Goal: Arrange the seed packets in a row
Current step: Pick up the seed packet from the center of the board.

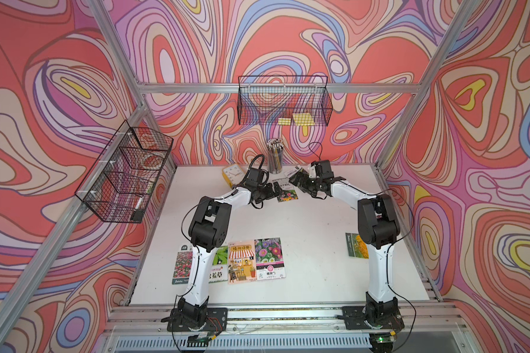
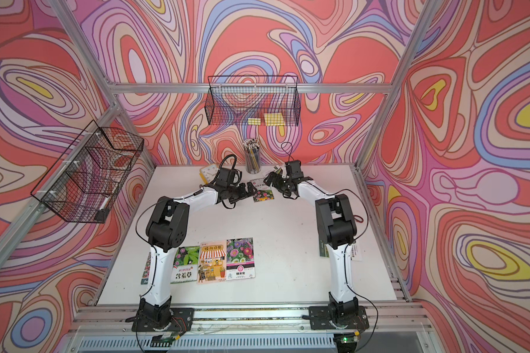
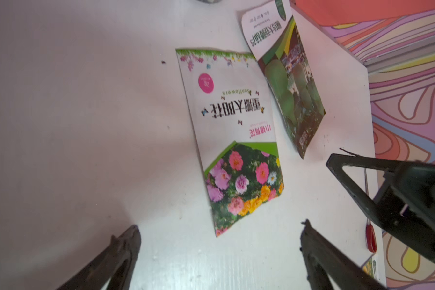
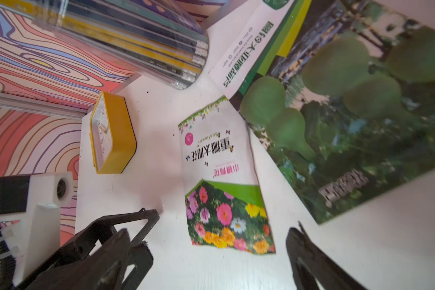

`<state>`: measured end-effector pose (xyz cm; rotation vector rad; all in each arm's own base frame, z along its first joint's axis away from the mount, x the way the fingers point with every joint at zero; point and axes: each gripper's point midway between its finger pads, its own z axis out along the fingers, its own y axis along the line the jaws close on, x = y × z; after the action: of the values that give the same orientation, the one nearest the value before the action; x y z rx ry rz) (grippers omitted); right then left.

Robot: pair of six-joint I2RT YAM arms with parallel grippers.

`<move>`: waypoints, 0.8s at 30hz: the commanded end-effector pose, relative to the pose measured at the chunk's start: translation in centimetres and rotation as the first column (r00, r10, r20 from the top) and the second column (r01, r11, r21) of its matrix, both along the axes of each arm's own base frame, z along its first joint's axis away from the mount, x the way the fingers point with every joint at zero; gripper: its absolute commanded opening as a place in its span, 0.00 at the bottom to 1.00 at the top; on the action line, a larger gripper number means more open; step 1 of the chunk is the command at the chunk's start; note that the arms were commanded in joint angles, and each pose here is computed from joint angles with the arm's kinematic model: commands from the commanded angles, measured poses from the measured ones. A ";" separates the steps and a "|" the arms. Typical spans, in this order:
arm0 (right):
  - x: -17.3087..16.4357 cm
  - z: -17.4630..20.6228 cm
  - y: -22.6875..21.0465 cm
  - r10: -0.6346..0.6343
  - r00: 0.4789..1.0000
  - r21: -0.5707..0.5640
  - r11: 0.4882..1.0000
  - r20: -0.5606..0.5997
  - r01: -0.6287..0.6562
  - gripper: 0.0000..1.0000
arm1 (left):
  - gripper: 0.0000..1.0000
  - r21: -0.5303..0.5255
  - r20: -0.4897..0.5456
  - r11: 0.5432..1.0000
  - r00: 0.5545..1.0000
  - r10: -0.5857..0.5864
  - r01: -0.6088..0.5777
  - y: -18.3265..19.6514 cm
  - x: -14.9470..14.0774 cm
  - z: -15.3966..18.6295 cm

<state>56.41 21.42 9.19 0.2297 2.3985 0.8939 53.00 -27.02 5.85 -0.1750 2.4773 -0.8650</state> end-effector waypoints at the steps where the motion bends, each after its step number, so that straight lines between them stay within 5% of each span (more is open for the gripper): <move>1: 1.7 -0.8 1.0 0.023 1.000 0.027 0.999 0.011 -0.023 0.97 | 0.99 -0.055 0.012 0.998 1.000 0.020 -0.019 -0.1 1.8 -0.2; 12: 4.7 -4.6 2.5 0.023 0.999 0.089 0.996 -0.035 -0.019 0.95 | 0.99 -0.223 -0.098 0.974 0.995 0.013 -0.035 -2.8 2.8 -3.6; 24: -1.1 -7.9 4.6 0.060 0.976 0.408 0.912 -0.209 0.032 0.82 | 0.99 -0.313 -0.192 0.950 0.979 -0.064 0.001 -5.5 0.0 -5.0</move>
<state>59.64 23.78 5.59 0.3980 2.2425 1.3016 56.46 -31.49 6.27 -0.2435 2.3447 -1.2856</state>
